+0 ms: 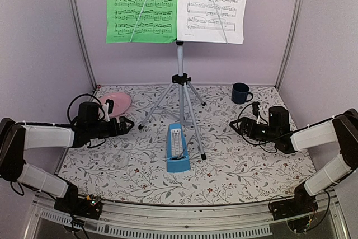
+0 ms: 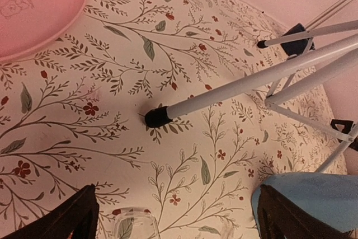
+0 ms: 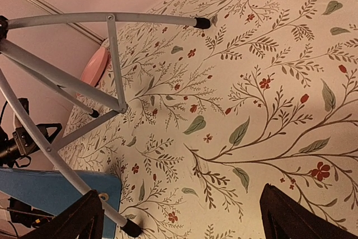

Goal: Set up the instrument practice props

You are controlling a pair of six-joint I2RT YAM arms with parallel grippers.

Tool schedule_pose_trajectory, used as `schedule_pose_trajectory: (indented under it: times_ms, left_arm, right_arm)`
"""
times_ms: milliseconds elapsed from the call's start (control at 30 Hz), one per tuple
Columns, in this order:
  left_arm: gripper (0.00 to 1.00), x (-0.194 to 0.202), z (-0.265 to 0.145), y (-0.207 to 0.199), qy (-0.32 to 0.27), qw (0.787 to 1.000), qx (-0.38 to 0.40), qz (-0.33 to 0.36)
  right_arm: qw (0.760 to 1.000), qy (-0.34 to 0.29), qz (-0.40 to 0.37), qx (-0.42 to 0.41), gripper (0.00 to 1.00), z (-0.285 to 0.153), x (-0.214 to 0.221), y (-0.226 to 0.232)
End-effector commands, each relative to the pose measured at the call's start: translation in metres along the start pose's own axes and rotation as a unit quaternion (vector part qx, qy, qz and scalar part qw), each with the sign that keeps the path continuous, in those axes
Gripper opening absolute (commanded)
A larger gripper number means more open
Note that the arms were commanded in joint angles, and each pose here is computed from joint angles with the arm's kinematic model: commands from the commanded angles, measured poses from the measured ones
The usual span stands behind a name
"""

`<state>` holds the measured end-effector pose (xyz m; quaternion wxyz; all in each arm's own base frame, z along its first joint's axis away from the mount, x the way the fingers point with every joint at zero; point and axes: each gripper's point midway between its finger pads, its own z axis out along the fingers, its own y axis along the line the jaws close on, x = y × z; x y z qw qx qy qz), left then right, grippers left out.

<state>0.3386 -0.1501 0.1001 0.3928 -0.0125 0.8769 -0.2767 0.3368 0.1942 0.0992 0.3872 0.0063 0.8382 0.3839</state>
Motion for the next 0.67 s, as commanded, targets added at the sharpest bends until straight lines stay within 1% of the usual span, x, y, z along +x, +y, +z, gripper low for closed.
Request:
schedule_pose_trajectory:
  times_ms: [0,433,633]
  left_arm:
    - [0.99,0.000,0.000,0.007,-0.002,1.000,-0.011,-0.006]
    - [0.99,-0.002,-0.002,0.006,-0.006,1.000,-0.011,-0.003]
    - [0.99,-0.004,-0.004,0.006,-0.011,1.000,-0.013,0.000]
  right_arm:
    - [1.000,-0.005,-0.012,-0.009,0.99,0.002,-0.003,0.002]
    - [1.000,-0.013,-0.018,-0.015,0.99,-0.002,-0.006,0.006]
    - [0.998,-0.039,-0.028,-0.028,0.99,-0.012,-0.011,0.013]
